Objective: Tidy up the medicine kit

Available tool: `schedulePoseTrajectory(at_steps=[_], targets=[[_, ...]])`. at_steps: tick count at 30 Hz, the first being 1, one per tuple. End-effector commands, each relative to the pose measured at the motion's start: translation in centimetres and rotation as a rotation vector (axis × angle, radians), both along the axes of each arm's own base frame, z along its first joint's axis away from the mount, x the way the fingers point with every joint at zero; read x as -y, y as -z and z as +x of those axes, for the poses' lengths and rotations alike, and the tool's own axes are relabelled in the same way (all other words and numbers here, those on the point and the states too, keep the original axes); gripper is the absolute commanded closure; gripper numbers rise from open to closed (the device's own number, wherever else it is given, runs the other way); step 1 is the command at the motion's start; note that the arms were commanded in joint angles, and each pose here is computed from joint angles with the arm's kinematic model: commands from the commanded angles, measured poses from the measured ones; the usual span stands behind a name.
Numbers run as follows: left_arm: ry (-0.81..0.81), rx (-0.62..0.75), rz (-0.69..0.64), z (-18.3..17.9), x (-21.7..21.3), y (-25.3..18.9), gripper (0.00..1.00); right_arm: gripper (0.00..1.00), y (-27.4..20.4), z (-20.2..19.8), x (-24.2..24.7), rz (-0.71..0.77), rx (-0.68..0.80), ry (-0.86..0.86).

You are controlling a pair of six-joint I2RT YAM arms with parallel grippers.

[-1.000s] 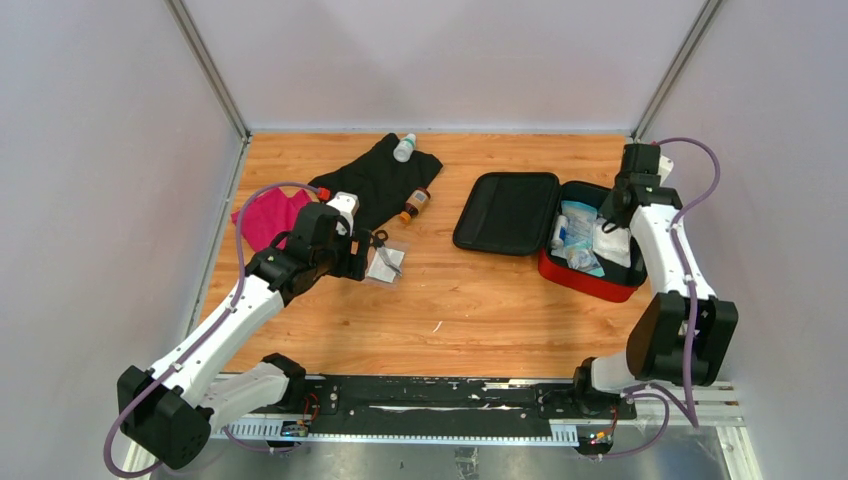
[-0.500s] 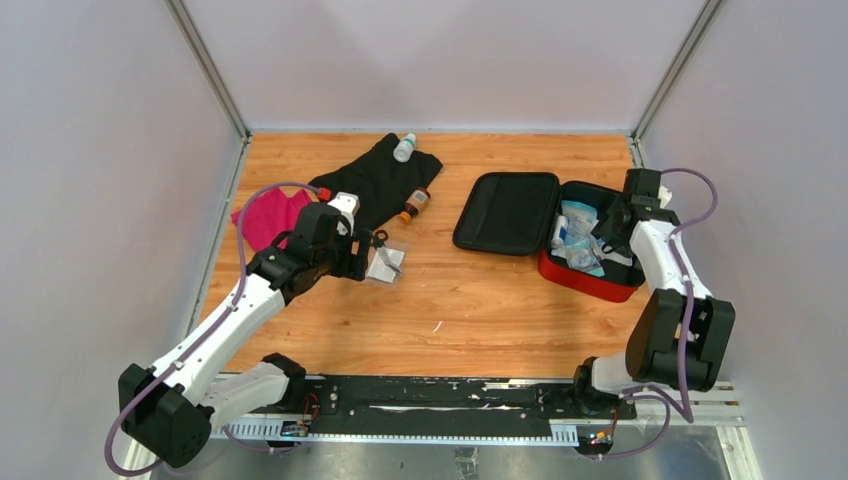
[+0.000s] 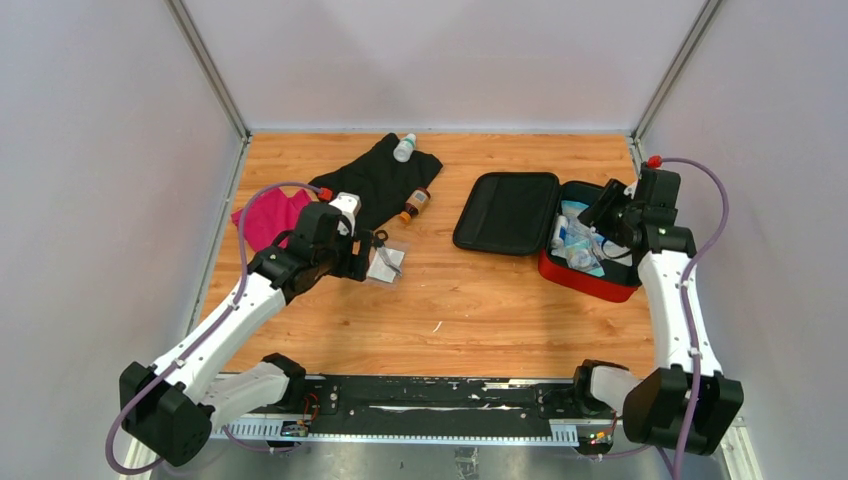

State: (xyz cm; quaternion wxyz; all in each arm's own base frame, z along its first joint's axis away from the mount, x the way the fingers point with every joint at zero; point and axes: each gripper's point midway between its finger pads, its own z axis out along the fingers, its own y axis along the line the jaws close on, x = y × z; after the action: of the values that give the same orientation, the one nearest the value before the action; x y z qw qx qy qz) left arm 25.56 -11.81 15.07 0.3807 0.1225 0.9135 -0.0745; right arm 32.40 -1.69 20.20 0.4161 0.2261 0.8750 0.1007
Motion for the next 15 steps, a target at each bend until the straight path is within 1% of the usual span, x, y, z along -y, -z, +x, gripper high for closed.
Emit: schedulePoseTrajectory(at_steps=[1,6,10,12,14,15], targets=[[0.025,0.008,-0.031,0.9,1.1,-0.7,0.15,0.44,0.4,-3.3,-4.1,0.122,-0.022,-0.142],[0.046,0.029,-0.090,4.0,3.6,-2.4,0.14,0.42,1.7,-6.2,-5.1,0.161,-0.004,-0.149],[0.066,0.066,-0.114,7.9,5.9,-3.2,0.13,0.41,2.7,-7.8,-6.5,0.215,-0.007,-0.198],[0.103,0.096,-0.129,10.0,7.4,-3.8,0.12,0.41,3.2,-8.7,-7.2,0.240,-0.007,-0.226],[0.131,0.108,-0.130,11.8,8.6,-3.3,0.11,0.41,3.7,-9.5,-7.7,0.254,-0.002,-0.243],[0.140,0.109,-0.123,13.2,9.3,-2.7,0.10,0.38,4.0,-10.0,-7.9,0.257,-0.001,-0.250]])
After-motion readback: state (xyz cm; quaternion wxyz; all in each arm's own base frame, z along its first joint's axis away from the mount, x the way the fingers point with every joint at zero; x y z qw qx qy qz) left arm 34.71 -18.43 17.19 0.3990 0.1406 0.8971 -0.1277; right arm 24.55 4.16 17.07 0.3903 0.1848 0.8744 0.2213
